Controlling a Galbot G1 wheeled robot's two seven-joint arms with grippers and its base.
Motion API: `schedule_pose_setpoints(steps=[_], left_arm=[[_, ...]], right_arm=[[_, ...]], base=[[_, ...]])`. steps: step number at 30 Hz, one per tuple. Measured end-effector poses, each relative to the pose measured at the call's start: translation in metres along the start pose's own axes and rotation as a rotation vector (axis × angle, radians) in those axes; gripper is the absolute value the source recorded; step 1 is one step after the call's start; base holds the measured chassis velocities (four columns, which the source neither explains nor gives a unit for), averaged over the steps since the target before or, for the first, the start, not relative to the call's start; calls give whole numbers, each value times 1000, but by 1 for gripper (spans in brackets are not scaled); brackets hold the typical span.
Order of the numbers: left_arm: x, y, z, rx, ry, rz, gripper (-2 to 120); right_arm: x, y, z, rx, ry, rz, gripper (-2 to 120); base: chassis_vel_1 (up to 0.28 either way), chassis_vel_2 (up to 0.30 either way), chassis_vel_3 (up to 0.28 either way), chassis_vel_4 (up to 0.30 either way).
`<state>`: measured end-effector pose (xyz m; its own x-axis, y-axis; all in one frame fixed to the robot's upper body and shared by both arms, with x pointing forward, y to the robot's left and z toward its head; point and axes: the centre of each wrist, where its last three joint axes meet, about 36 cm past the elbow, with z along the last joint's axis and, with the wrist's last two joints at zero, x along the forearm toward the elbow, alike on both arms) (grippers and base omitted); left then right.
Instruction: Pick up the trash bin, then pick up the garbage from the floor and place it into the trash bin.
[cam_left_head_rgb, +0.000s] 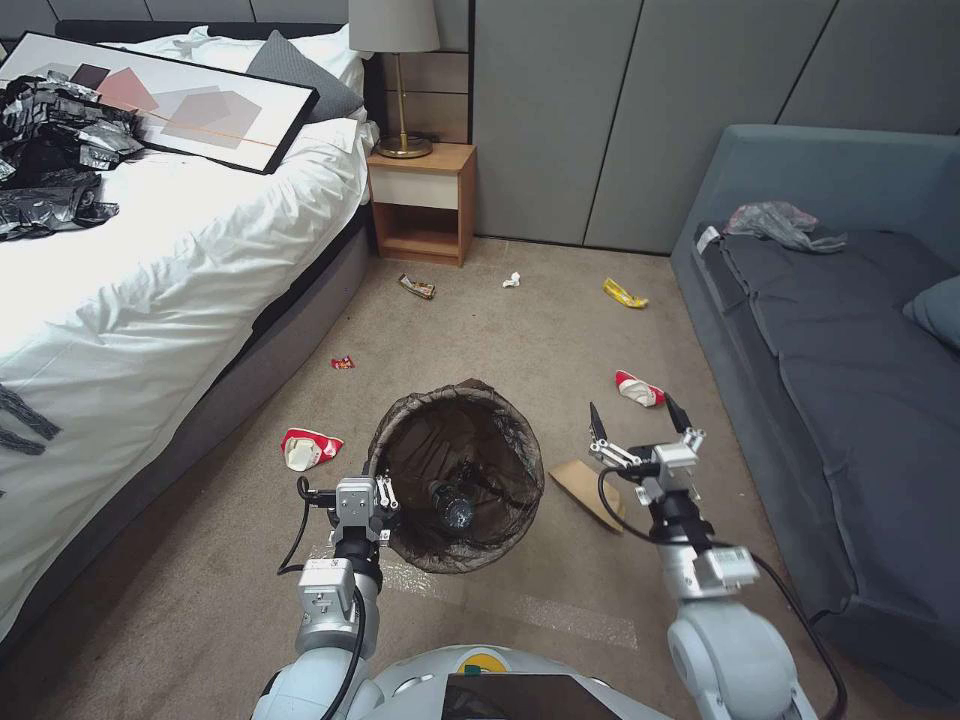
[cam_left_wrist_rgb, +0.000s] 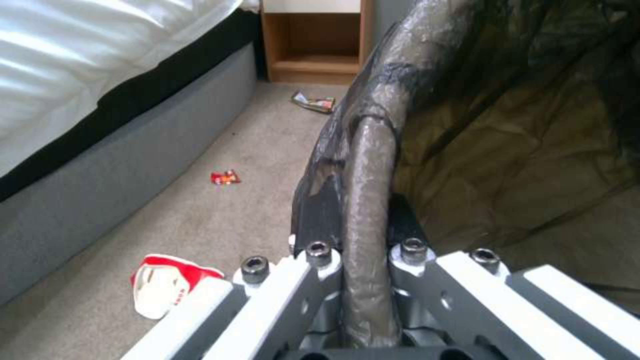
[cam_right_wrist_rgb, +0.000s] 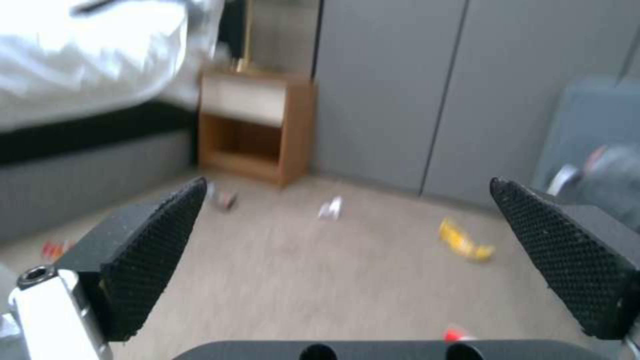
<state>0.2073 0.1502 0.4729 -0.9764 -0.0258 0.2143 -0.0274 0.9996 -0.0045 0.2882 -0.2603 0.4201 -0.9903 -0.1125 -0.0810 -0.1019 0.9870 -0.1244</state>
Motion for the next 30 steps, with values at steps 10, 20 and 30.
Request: schedule_pose_setpoints(steps=[10, 20, 30], left_arm=[[1, 1, 2, -2, 9, -6, 0], [1, -1, 2, 1, 11, -7, 0], [0, -5, 5, 8, 18, -4, 0]], right_arm=[[-65, -57, 55, 56, 328, -187, 100], [-102, -106, 120, 170, 541, -242, 100], [-125, -121, 182, 185, 659, -270, 100]], base=[[0, 0, 0, 0], [0, 0, 0, 0], [0, 0, 0, 0]])
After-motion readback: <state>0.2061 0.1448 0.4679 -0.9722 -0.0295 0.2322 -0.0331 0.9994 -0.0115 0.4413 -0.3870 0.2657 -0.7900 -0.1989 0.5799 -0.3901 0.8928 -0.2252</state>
